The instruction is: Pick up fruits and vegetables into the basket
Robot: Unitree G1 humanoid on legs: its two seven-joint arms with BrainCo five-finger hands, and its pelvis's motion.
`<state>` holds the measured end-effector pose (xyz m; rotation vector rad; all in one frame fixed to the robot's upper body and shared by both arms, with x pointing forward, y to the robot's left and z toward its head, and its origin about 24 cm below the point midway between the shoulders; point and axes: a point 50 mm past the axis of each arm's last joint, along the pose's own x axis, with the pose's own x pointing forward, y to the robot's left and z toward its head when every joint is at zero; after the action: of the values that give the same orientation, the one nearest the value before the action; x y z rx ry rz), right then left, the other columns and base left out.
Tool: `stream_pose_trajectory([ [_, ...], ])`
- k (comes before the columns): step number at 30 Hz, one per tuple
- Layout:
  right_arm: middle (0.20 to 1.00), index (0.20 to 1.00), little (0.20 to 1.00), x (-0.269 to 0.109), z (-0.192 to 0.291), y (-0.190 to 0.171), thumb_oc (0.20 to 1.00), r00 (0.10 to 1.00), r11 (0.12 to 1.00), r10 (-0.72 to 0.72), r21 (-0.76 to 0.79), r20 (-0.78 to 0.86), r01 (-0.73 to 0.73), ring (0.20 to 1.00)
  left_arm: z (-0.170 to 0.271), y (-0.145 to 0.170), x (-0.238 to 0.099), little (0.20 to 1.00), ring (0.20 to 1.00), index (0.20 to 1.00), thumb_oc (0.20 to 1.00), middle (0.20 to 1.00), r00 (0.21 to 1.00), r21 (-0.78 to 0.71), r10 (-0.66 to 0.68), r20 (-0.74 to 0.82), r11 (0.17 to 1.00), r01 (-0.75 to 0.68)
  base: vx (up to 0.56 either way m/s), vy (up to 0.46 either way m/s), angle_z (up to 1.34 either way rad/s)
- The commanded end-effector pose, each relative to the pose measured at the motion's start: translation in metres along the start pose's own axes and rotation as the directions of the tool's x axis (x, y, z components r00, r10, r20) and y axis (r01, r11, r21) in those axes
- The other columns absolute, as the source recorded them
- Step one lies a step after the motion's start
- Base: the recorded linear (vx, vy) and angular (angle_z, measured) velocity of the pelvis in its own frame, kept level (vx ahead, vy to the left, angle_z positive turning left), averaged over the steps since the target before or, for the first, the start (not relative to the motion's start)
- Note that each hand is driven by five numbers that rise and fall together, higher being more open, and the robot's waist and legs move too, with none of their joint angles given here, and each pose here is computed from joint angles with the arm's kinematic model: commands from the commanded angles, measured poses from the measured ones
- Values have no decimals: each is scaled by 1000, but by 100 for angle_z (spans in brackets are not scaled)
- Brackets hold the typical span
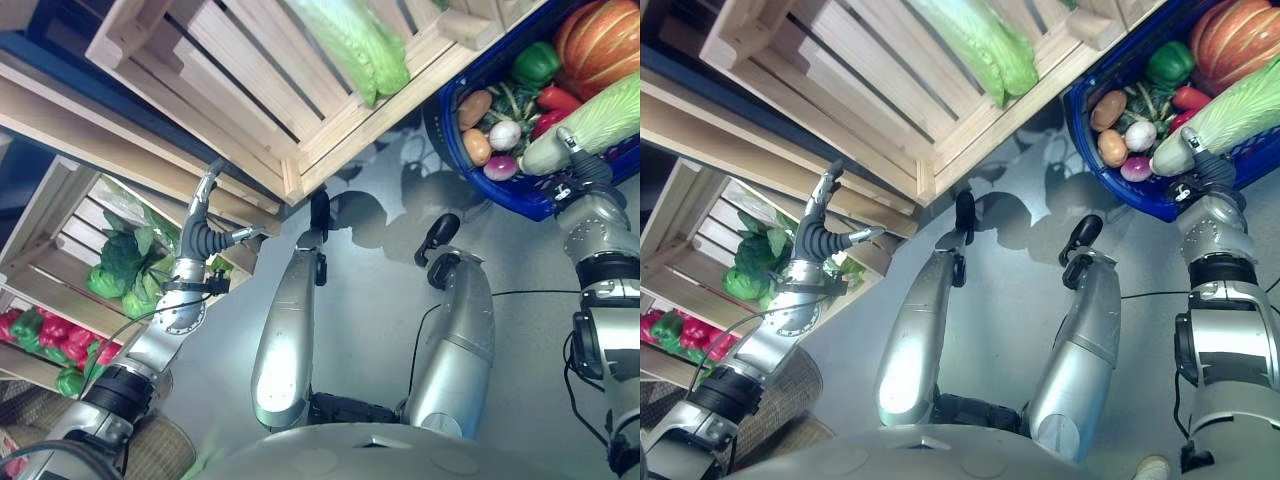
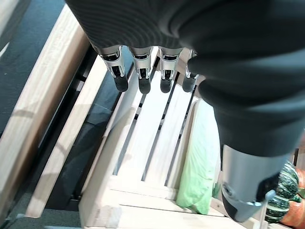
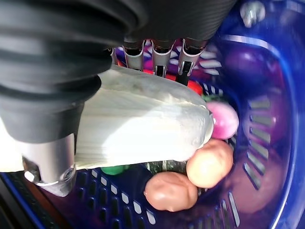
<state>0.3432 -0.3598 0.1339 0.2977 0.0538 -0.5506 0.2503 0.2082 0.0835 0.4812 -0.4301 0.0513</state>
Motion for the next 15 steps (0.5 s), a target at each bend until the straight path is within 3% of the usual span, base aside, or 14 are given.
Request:
stream_pose_trajectory([
  [1, 200, 200, 200, -1, 22, -35, 200, 997, 996, -66, 65, 45, 63, 200, 13, -1, -2, 1000, 1000, 1000, 1000, 1000, 995, -29, 31, 93, 999, -28, 27, -87, 5],
  [2, 200, 200, 200, -2, 19, -38, 200, 997, 994, -75, 79, 32, 72, 200, 14, 1, -1, 1000, 1000, 1000, 1000, 1000, 994, -22, 33, 108, 999, -31, 30, -86, 5],
  [3, 809, 809, 809, -2, 17, -42, 809, 995, 992, -101, 83, 18, 99, 809, 17, 2, 1, 1000, 1000, 1000, 1000, 1000, 991, -13, 35, 130, 999, -34, 29, -72, 4],
  [4, 1000, 1000, 1000, -2, 14, -47, 1000, 990, 988, -137, 78, 11, 136, 1000, 21, 3, 3, 1000, 1000, 1000, 1000, 1000, 986, 4, 39, 165, 999, -40, 28, -62, 2],
  [9, 1000, 1000, 1000, -4, 9, -48, 1000, 977, 979, -206, 11, 52, 206, 1000, 40, 7, 15, 1000, 1000, 1000, 1000, 1000, 924, 221, 73, 376, 961, -166, 9, -25, 1],
  [15, 1000, 1000, 1000, -11, 5, -18, 1000, 966, 975, -148, -132, 212, 178, 1000, 60, 30, 44, 1000, 1000, 1000, 1000, 1000, 791, 416, 155, 591, 782, -464, 2, 55, -4],
])
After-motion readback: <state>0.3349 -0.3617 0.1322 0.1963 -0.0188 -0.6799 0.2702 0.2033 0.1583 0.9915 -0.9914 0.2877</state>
